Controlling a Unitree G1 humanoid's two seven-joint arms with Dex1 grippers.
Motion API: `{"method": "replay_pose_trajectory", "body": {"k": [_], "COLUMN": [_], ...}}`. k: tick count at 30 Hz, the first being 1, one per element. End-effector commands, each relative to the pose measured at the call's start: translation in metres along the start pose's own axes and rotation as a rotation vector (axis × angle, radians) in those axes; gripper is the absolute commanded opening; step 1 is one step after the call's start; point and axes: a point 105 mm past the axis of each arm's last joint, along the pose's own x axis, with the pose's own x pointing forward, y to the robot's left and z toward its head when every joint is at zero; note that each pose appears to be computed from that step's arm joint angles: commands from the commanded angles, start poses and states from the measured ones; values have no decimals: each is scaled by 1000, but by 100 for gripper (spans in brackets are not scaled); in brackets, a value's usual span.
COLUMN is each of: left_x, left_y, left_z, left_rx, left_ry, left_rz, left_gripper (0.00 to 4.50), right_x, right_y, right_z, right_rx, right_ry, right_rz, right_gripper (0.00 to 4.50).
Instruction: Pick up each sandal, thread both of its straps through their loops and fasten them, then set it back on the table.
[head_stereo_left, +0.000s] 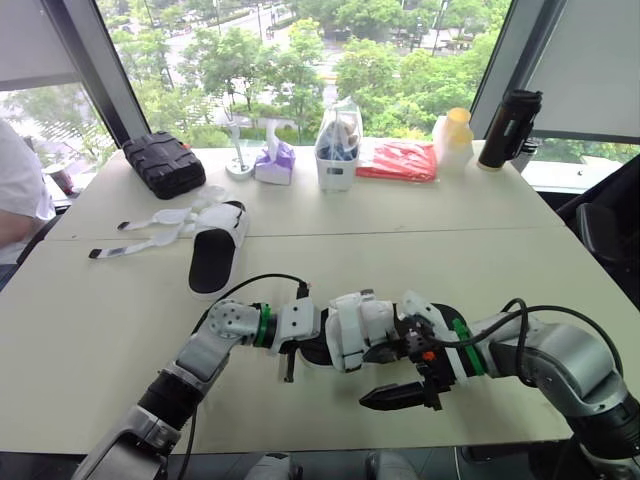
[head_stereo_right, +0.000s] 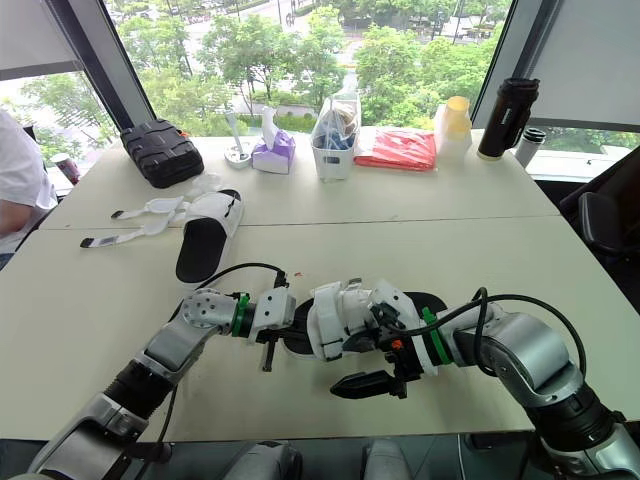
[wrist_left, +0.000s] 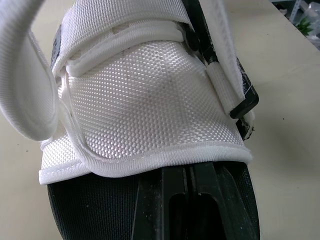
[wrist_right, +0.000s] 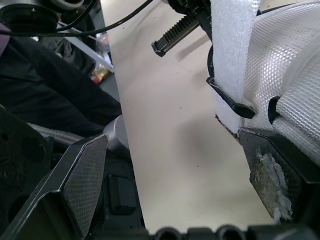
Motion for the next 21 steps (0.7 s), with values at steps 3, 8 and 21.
{"method": "replay_pose_trajectory", "body": {"k": [3, 8, 21], "left_x": [6, 7, 7], "left_y": [-29, -29, -29], "left_z": [-46, -45, -46], "left_rx": [-116, -112, -112], "left_ry": [162, 162, 163], "left_rz": [-87, -89, -93], "left_gripper": [0, 0, 0], "right_x": [7, 7, -11], "right_y": [6, 6, 0], "right_z": [13, 6, 10], "right_rx": [-31, -26, -8], "right_ry": [-40, 4, -50], "right_rz": [8, -8, -112], "right_gripper": [448, 448, 448]}}
